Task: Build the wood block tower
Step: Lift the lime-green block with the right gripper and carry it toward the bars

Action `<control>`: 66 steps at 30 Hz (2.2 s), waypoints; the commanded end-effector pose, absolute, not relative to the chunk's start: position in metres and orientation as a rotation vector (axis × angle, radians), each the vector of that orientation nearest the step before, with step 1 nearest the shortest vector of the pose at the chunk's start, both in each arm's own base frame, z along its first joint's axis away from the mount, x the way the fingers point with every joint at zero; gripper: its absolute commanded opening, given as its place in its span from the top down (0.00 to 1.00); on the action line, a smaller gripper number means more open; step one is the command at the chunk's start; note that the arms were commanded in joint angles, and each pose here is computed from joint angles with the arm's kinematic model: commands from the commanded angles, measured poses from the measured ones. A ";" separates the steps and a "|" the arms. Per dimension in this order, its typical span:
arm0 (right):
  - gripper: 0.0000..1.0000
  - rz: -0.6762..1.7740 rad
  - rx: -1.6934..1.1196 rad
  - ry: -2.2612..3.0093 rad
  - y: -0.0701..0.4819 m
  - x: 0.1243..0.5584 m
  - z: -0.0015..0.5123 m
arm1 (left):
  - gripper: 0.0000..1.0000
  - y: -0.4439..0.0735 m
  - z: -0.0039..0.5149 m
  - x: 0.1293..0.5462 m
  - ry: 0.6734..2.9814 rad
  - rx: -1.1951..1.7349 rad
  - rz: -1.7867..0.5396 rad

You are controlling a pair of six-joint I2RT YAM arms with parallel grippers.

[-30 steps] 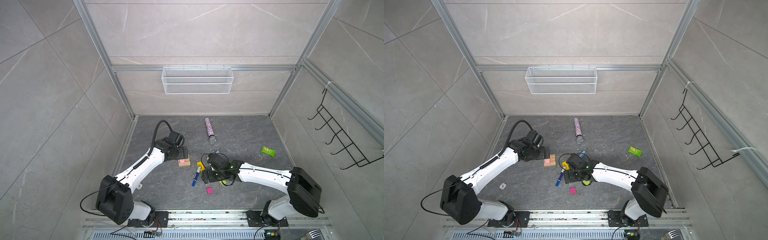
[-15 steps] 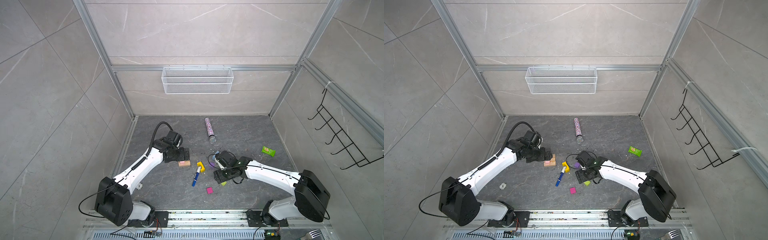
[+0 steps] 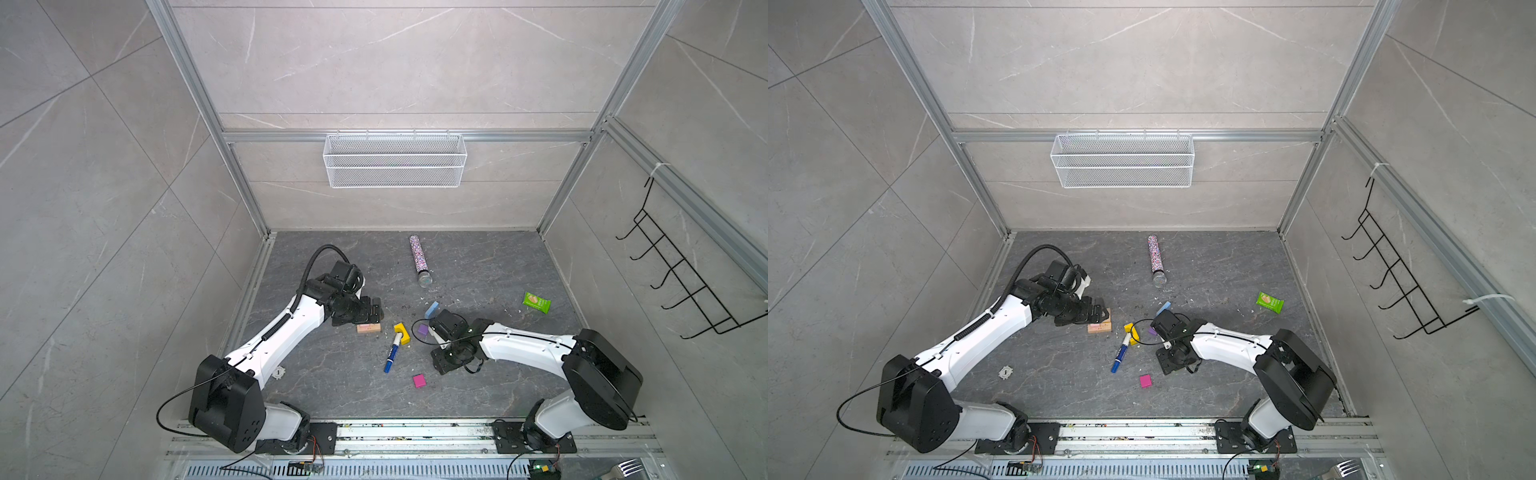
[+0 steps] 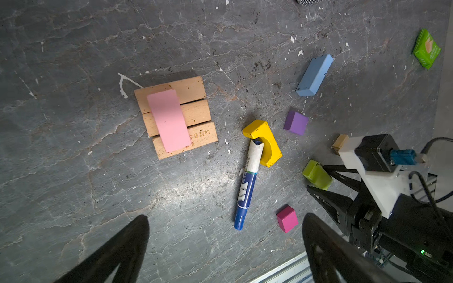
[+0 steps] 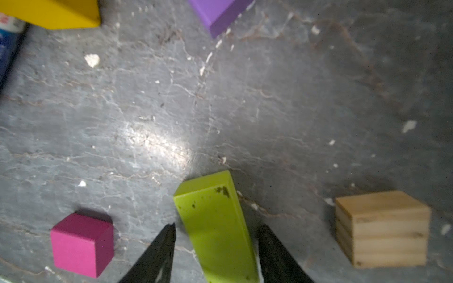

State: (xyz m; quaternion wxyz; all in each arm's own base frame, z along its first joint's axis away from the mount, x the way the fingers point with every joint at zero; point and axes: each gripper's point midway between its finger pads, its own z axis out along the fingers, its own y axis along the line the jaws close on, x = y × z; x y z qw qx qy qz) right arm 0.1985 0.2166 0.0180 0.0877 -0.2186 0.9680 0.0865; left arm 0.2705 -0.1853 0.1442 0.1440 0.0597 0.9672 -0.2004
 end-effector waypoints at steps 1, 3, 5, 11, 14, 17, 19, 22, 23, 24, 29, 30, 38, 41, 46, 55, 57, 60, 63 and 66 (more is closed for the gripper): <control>0.65 0.263 -0.644 2.877 0.219 0.202 0.017 | 0.00 -0.184 0.157 0.270 2.733 0.224 -0.624; 0.69 0.253 -0.643 2.884 0.218 0.202 0.017 | 0.00 -0.181 0.162 0.270 2.715 0.221 -0.622; 0.71 0.261 -0.632 2.883 0.218 0.201 0.017 | 0.00 -0.177 0.164 0.270 2.710 0.231 -0.615; 0.80 0.264 -0.635 2.892 0.222 0.203 0.019 | 0.00 -0.170 0.167 0.268 2.728 0.250 -0.606; 0.81 0.254 -0.634 2.889 0.222 0.205 0.020 | 0.00 -0.166 0.167 0.269 2.712 0.230 -0.625; 0.85 0.240 -0.621 2.898 0.221 0.206 0.019 | 0.00 -0.166 0.168 0.269 2.709 0.208 -0.679; 0.88 0.228 -0.609 2.894 0.219 0.207 0.019 | 0.00 -0.166 0.169 0.267 2.700 0.213 -0.706; 0.89 0.185 -0.589 2.899 0.213 0.208 0.014 | 0.00 -0.163 0.171 0.264 2.686 0.211 -0.705; 0.89 0.189 -0.582 2.900 0.213 0.207 0.013 | 0.00 -0.163 0.174 0.263 2.676 0.212 -0.705; 0.89 0.192 -0.572 2.898 0.213 0.207 0.011 | 0.00 -0.162 0.175 0.263 2.666 0.210 -0.705; 0.98 0.178 -0.545 2.899 0.211 0.208 0.008 | 0.00 -0.165 0.175 0.262 2.669 0.210 -0.736; 0.99 0.168 -0.545 2.898 0.211 0.210 0.007 | 0.00 -0.167 0.174 0.262 2.675 0.205 -0.755; 1.00 0.201 -0.480 2.846 0.220 0.223 0.045 | 0.00 -0.163 0.180 0.269 2.632 0.133 -0.859; 1.00 0.245 -0.464 2.828 0.232 0.231 0.065 | 0.00 -0.160 0.176 0.271 2.647 0.111 -0.856; 1.00 0.357 -0.412 2.778 0.256 0.246 0.089 | 0.00 -0.158 0.178 0.271 2.638 0.093 -0.867; 1.00 0.525 -0.387 2.695 0.309 0.283 0.113 | 0.00 -0.148 0.183 0.277 2.602 0.042 -0.888; 1.00 0.562 -0.385 2.691 0.320 0.289 0.114 | 0.00 -0.147 0.184 0.278 2.595 0.034 -0.898; 1.00 0.606 -0.376 2.693 0.335 0.296 0.113 | 0.00 -0.145 0.186 0.280 2.584 0.017 -0.903; 1.00 0.664 -0.369 2.688 0.350 0.301 0.112 | 0.00 -0.143 0.187 0.280 2.573 0.011 -0.904; 1.00 0.696 -0.377 2.677 0.365 0.305 0.111 | 0.00 -0.141 0.189 0.281 2.565 0.002 -0.900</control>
